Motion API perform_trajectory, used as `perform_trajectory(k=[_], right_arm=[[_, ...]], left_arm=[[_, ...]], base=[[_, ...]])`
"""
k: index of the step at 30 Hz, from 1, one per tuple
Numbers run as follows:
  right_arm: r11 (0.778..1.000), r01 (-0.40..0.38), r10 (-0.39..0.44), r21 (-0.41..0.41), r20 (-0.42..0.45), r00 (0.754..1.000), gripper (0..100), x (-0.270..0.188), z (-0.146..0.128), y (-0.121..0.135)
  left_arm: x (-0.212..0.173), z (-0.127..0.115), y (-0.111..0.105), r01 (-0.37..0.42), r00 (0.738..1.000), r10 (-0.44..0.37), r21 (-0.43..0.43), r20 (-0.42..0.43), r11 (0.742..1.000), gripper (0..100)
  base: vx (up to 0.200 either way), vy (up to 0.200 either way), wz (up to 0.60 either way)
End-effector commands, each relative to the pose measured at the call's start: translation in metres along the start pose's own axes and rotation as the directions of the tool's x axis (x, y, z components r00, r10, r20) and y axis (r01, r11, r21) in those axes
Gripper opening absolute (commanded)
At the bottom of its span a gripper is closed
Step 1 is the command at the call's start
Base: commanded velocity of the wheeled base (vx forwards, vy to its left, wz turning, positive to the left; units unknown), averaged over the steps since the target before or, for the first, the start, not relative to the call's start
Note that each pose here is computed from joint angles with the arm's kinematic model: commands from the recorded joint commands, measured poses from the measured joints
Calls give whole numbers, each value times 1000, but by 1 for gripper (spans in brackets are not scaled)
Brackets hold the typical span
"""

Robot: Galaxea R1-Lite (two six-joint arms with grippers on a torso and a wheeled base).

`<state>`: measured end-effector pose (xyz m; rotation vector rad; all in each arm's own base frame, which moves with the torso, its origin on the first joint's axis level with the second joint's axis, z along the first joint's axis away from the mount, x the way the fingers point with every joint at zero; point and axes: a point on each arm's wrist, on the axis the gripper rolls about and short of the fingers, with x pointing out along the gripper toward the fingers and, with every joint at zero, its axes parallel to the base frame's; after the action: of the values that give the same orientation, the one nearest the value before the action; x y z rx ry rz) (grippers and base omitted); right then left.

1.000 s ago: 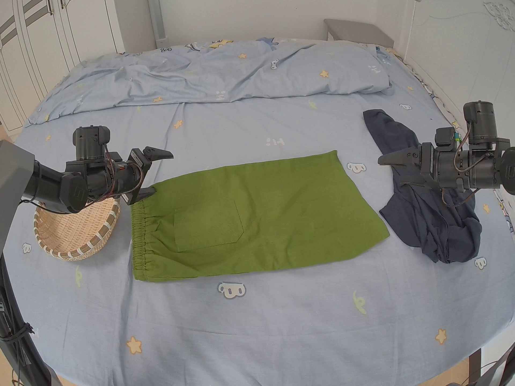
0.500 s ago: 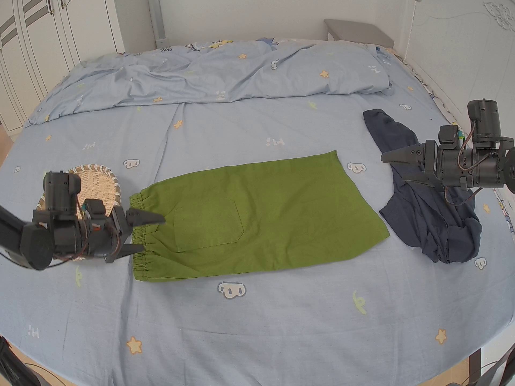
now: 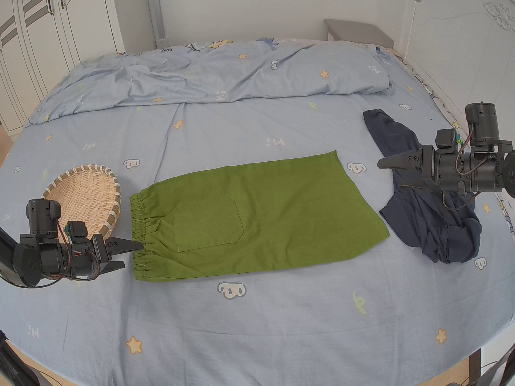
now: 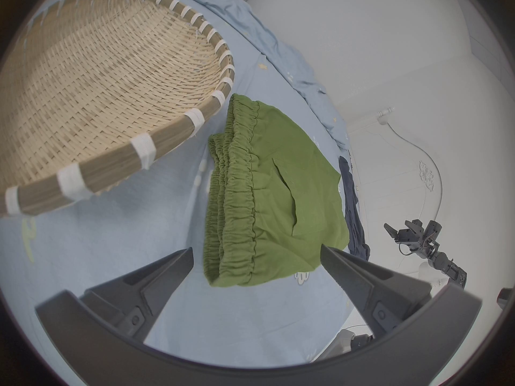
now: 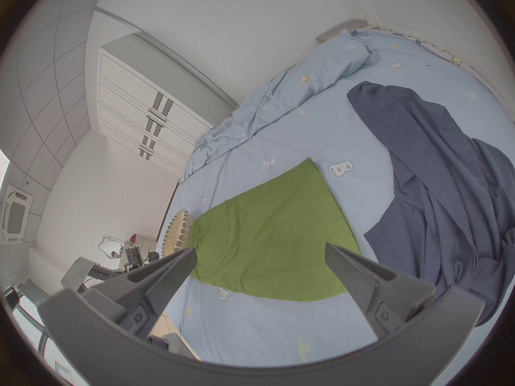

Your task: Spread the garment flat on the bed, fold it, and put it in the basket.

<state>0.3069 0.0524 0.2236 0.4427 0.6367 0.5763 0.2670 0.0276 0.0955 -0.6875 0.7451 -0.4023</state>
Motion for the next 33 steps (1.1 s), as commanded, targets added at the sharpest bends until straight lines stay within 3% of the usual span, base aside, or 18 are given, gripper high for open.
perform_trajectory(k=[1, 16, 33], right_arm=[[1000, -5, 5, -1, -17, 1000, 100, 5, -3, 0], [1000, -2, 2, 1, -23, 1000, 100, 6, -4, -1], [1000, -5, 5, 0, -27, 1000, 100, 7, -5, 0]], left_arm=[[19, 4, 11, -5, 999, 5, -20, -37, 1000, 100], [40, 16, 18, 3, 999, -3, -9, -47, 1000, 100], [67, 11, 20, 32, 998, -30, 30, -61, 999, 100]], base=[[0, 0, 0], [0, 0, 0], [0, 0, 0]])
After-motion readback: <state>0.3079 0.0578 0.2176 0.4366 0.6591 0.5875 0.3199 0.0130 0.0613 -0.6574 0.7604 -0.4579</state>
